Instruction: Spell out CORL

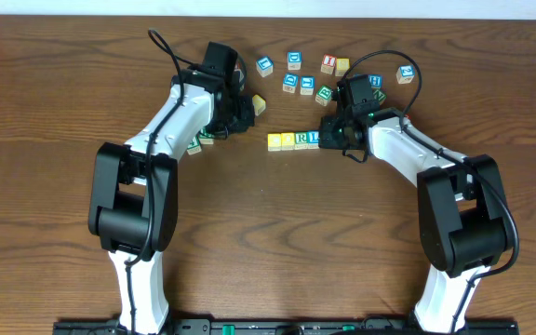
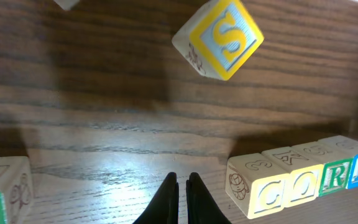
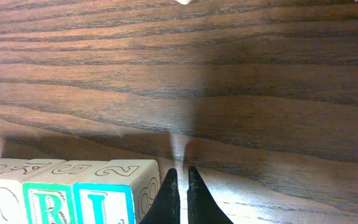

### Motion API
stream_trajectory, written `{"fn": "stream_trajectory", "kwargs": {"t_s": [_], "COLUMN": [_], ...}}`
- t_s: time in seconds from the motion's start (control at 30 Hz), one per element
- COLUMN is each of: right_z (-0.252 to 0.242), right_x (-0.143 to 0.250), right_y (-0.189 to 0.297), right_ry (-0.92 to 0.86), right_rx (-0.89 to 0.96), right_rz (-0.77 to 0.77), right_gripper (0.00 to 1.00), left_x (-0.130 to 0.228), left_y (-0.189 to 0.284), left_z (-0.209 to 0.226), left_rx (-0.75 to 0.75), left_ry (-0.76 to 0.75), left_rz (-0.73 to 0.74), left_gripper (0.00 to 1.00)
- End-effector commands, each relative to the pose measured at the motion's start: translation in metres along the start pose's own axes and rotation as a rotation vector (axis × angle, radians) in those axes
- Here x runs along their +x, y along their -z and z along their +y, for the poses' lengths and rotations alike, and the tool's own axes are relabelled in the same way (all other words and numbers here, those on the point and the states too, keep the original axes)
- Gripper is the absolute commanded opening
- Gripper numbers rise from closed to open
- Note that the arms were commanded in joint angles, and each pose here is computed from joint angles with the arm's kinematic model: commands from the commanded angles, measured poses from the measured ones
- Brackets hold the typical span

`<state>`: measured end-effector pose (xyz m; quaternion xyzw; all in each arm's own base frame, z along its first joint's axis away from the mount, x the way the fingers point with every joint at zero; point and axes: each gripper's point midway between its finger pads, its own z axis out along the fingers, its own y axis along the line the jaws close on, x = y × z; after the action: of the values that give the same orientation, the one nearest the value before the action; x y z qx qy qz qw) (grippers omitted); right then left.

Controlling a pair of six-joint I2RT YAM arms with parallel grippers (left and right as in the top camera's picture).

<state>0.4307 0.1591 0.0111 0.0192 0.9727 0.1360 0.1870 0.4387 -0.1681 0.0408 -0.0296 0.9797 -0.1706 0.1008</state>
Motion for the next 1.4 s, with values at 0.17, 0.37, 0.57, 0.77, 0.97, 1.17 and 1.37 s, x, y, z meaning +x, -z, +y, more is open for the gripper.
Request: {"fn": "stream_trajectory", "kwargs": {"t_s": [0.17,0.37,0.57,0.77,0.97,1.17,1.37], "right_z": [-0.003,-0.003,-0.004,-0.004,-0.003,0.0,0.003], "right_x": [0.007,0.008,0.008,0.009,0.009,0.011,0.012], "right_y": [-0.005,-0.006,-0.005,-0.006,-0.006,-0.006,-0.006], "right_ry": [0.006,0.006,0.006,0.006,0.006,0.015,0.02], "right_rx": [0.004,0.005,0.006,0.006,0.006,0.003,0.001], "right_rz": [0.025,0.028,0.03,0.03,0.031,0.035,0.035], "right_gripper": [0.01,0.01,0.01,0.01,0.01,0.01,0.01], "left_x": [0.007,0.013,0.017,0.025,0.036,0.041,0.041], "left_y": [0.0,-0.012,-0.022,-0.022,-0.024,-0.033,-0.036], "left_z": [-0.013,-0.01,-0.007,-0.022,-0.027,-0.025,-0.023], "left_rx": [0.08,0.079,0.078,0.141,0.131,0.123,0.122], "left_ry": [0.004,0.016,0.027,0.019,0.008,0.011,0.012], "left_rz": [0.025,0.057,0.079,0.115,0.149,0.169,0.173], "left_gripper": [0.07,0.07,0.07,0.08,0.07,0.07,0.08]}}
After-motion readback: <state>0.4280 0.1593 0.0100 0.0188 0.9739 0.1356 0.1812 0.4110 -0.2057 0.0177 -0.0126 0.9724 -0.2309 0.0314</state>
